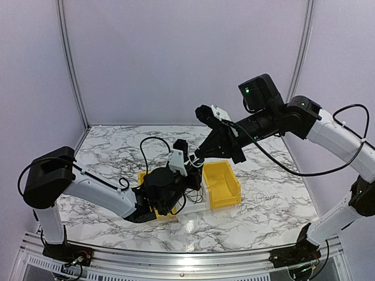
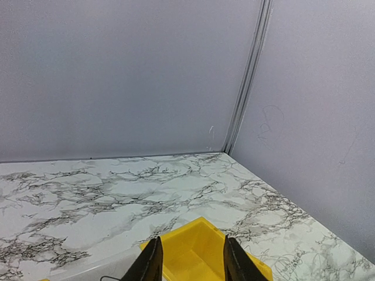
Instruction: Untangle the cables
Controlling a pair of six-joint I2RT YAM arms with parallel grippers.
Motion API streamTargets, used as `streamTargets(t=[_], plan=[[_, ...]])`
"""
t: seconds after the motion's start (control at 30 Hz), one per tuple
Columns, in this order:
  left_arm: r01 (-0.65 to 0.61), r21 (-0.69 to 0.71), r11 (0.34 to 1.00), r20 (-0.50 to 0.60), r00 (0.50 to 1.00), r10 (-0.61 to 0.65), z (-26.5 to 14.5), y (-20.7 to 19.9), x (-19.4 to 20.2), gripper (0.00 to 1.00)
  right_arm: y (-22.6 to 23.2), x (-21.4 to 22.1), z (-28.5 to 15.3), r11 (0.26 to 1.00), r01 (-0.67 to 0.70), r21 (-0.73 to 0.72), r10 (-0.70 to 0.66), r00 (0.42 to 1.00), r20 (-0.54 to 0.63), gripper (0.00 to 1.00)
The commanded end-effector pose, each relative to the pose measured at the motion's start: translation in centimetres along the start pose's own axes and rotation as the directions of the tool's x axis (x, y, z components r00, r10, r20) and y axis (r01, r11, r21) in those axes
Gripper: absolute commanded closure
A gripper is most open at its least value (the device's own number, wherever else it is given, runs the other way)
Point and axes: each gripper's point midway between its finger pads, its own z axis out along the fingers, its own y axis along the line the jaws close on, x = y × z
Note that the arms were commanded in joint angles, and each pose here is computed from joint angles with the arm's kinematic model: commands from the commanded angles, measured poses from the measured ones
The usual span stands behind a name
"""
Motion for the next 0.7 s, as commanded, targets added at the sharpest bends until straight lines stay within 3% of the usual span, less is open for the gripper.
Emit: streamTargets(t=[0.0,0.37,0.5,0.67], plan=[[0.087,0.009,0.996,0.057,0.995,-0.088,0.7,-0.1,-0.9,0.66,1.5,-3.4,-1.9,0.998,0.018,-0.062,-0.013,0.997,0.081,1.0],[0.076,0.008,0.997,-0.007,0.997,-0.076,-0.3,1.3,1.9,0.82,1.3,-9.3,-7.9,0.993,0.107,0.044,-0.114,0.97,0.215,1.0],[0.107,0.029,0.994,-0.033,0.994,-0.106,-2.4,2.3,1.7,0.96,0.1,-10.2,-10.4,0.986,0.116,0.12,-0.143,0.959,0.246,1.0],[0.104,-0.006,0.995,-0.071,0.992,-0.104,-5.7,5.1,2.4,1.0,-0.9,-11.7,-13.1,0.97,0.117,0.211,-0.175,0.943,0.282,1.0]])
